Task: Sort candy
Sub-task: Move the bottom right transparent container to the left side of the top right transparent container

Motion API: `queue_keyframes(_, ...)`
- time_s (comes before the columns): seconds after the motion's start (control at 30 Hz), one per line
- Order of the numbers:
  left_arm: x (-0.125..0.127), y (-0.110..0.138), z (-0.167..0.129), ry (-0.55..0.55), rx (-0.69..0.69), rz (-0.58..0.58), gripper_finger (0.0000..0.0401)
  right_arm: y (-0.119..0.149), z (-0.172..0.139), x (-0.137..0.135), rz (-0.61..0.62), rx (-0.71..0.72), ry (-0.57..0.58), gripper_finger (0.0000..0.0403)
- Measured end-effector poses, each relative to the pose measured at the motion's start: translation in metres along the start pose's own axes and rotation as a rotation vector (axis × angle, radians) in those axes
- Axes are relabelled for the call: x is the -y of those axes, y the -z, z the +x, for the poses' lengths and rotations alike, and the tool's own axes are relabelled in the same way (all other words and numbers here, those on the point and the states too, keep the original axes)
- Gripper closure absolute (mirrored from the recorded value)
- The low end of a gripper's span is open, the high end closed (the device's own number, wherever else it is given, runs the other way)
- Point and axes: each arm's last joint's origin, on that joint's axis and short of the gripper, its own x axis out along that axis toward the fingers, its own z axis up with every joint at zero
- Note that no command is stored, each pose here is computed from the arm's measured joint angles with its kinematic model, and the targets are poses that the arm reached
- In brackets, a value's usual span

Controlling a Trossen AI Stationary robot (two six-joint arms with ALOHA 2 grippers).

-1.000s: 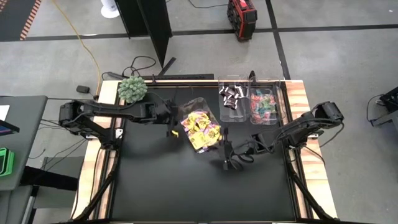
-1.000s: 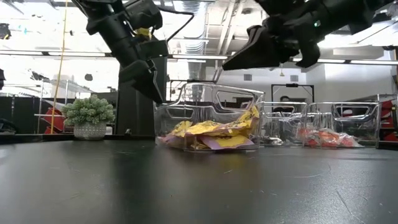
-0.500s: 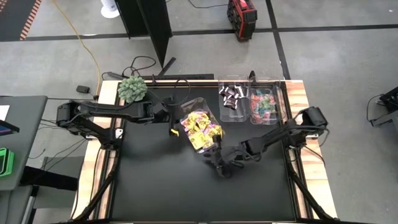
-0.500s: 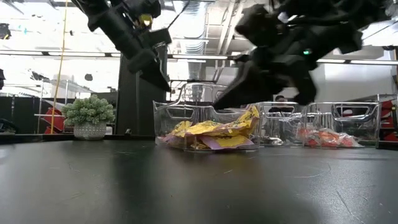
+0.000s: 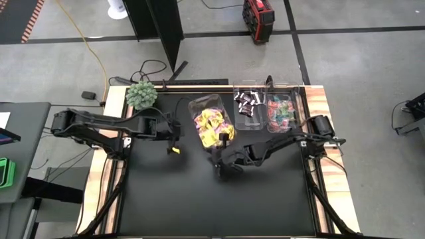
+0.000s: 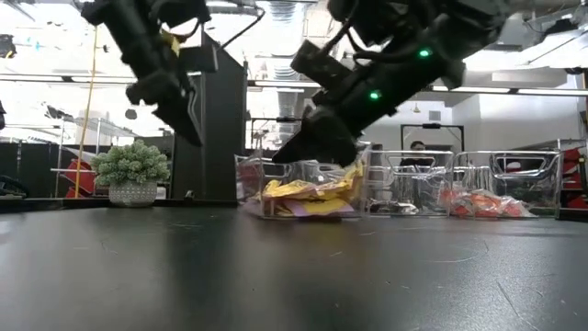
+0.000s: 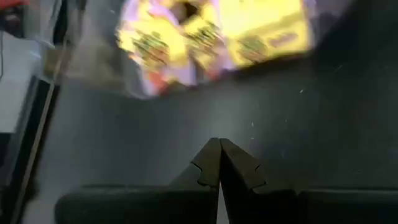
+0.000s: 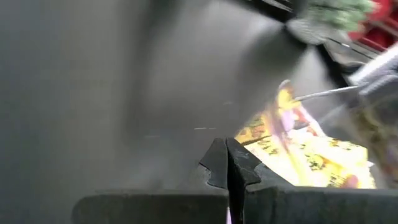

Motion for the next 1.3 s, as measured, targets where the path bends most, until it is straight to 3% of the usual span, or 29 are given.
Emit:
queue_keyframes(0.2,0.001,0.024,0.028,-0.034,0.059,-0.057,0.0399,-0.006,0.009,0.021,0.079,0.0,0.085,0.0396)
queue_keyframes(0.43,-0.028,0.033,0.056,-0.15,0.17,-0.197,0.0399,-0.012,0.0,0.004,-0.087,0.045,-0.007,0.0396)
queue_keyframes(0.67,-0.046,0.038,0.093,-0.145,0.158,-0.271,0.0399,-0.033,-0.007,-0.003,-0.187,0.078,-0.021,0.0396)
queue_keyframes(0.9,-0.061,0.026,0.133,-0.159,0.147,-0.296,0.0399,-0.049,-0.033,0.0,-0.278,-0.021,-0.04,0.0396)
queue_keyframes(1.3,-0.074,-0.012,0.178,-0.111,0.146,-0.229,0.0399,-0.052,-0.106,0.012,-0.22,-0.194,-0.122,0.0396)
